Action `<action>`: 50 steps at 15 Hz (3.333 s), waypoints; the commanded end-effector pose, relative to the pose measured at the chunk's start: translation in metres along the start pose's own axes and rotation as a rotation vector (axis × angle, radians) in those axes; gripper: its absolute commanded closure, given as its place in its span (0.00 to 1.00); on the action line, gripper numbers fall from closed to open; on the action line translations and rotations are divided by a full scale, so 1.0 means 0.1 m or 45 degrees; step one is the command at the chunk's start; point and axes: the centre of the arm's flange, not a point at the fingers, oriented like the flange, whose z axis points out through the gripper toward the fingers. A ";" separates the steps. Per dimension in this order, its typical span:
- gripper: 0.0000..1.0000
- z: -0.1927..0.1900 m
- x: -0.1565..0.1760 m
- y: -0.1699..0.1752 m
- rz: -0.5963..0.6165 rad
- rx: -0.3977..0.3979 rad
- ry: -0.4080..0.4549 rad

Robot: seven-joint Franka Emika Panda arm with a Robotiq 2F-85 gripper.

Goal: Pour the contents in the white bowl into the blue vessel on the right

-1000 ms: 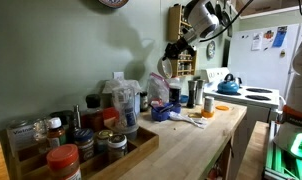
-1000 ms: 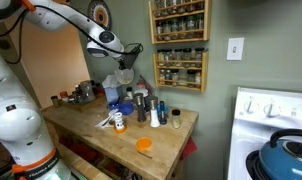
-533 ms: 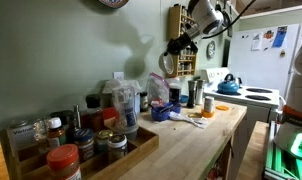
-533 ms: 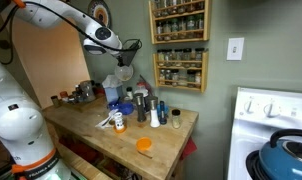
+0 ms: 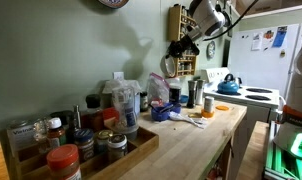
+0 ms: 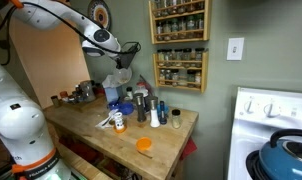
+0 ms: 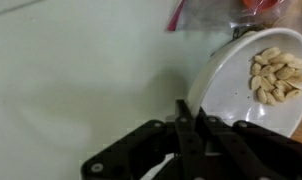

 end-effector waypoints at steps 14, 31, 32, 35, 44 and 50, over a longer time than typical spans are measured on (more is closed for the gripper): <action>0.98 -0.25 0.01 0.19 0.047 -0.249 0.085; 0.98 -0.42 0.02 0.14 -0.126 -0.275 0.110; 0.98 -0.41 0.01 0.12 -0.133 -0.263 0.114; 0.98 -0.41 -0.08 0.08 -0.119 -0.246 0.115; 0.98 -0.36 -0.19 -0.04 -0.122 -0.206 0.118; 0.98 -0.30 -0.14 -0.09 -0.076 -0.286 0.073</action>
